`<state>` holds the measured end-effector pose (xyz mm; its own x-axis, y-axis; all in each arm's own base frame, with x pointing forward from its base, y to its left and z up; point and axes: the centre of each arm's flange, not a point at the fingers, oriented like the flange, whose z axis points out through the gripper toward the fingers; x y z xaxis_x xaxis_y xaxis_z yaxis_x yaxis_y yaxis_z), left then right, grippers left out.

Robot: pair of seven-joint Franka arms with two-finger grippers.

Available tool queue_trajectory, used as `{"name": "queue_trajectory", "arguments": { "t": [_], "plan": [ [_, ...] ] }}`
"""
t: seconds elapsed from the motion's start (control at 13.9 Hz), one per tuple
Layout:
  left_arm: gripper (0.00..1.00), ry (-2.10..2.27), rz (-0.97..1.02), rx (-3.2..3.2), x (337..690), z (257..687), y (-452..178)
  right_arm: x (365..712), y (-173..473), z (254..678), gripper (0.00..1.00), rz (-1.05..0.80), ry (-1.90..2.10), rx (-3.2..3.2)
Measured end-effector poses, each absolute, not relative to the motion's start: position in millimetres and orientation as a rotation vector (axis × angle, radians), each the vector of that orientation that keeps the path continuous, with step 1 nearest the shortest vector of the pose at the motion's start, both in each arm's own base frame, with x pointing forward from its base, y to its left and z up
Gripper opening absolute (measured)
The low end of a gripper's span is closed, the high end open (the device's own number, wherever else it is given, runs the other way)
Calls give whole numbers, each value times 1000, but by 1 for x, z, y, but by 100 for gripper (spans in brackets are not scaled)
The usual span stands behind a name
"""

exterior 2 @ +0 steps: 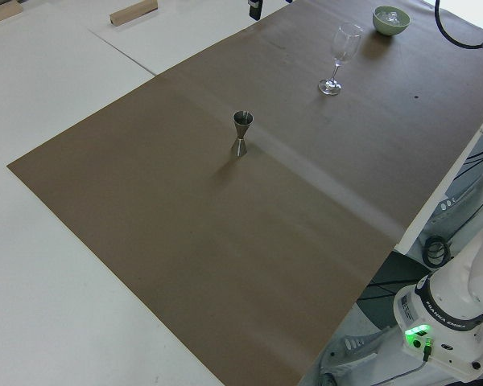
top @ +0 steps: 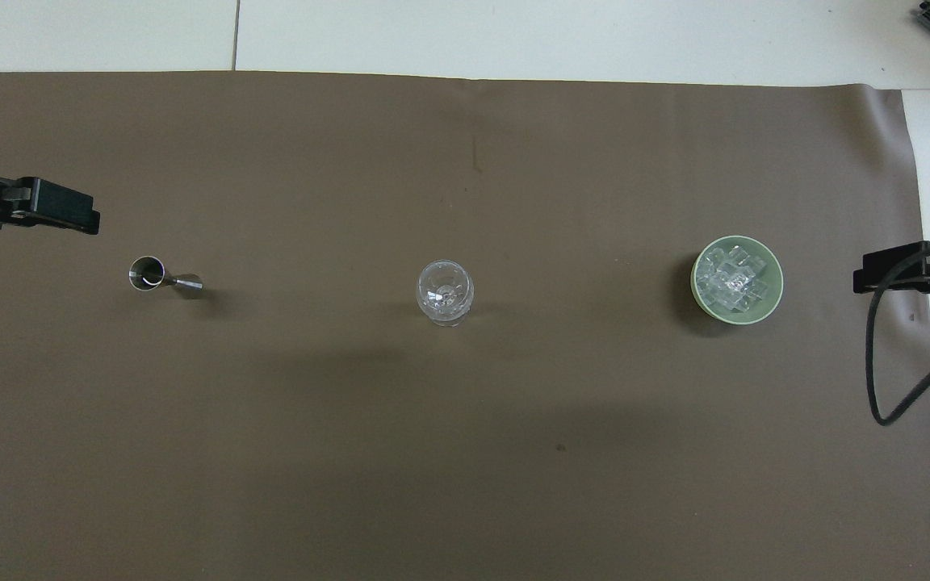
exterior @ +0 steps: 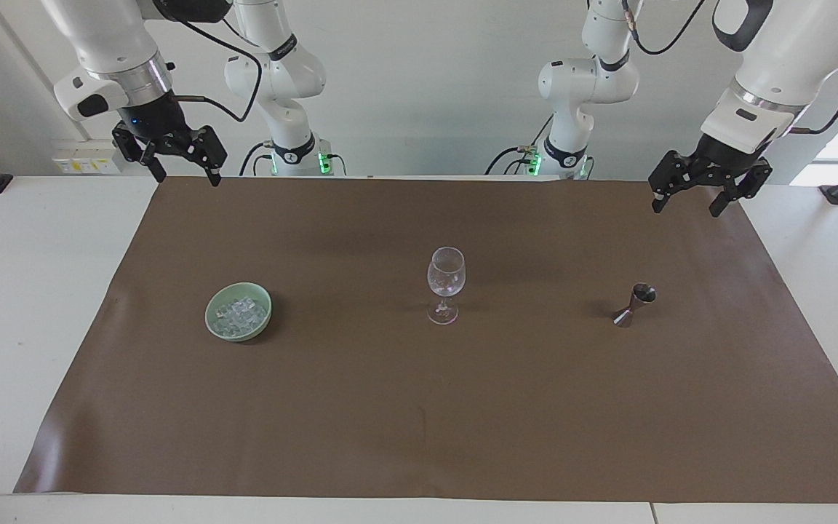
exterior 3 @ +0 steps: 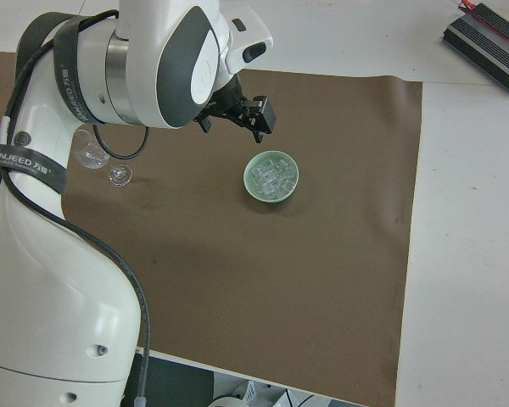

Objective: Pour wine and add ice with both arms
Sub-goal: 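Raise and open the left gripper, then lower it toward the silver jigger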

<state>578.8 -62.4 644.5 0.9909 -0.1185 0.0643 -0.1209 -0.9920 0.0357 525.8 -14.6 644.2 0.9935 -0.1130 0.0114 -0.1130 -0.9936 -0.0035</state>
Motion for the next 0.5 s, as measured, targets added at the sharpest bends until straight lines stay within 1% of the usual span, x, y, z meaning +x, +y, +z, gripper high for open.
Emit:
{"name": "queue_trajectory", "arguments": {
  "t": [0.22,0.5],
  "plan": [
    [100,-183,96,3093,606,633,-63,526,-15,644,100,-18,178,-3134],
    [100,-179,91,3090,642,607,-65,526,-15,644,100,-18,178,-3134]
  ]
}}
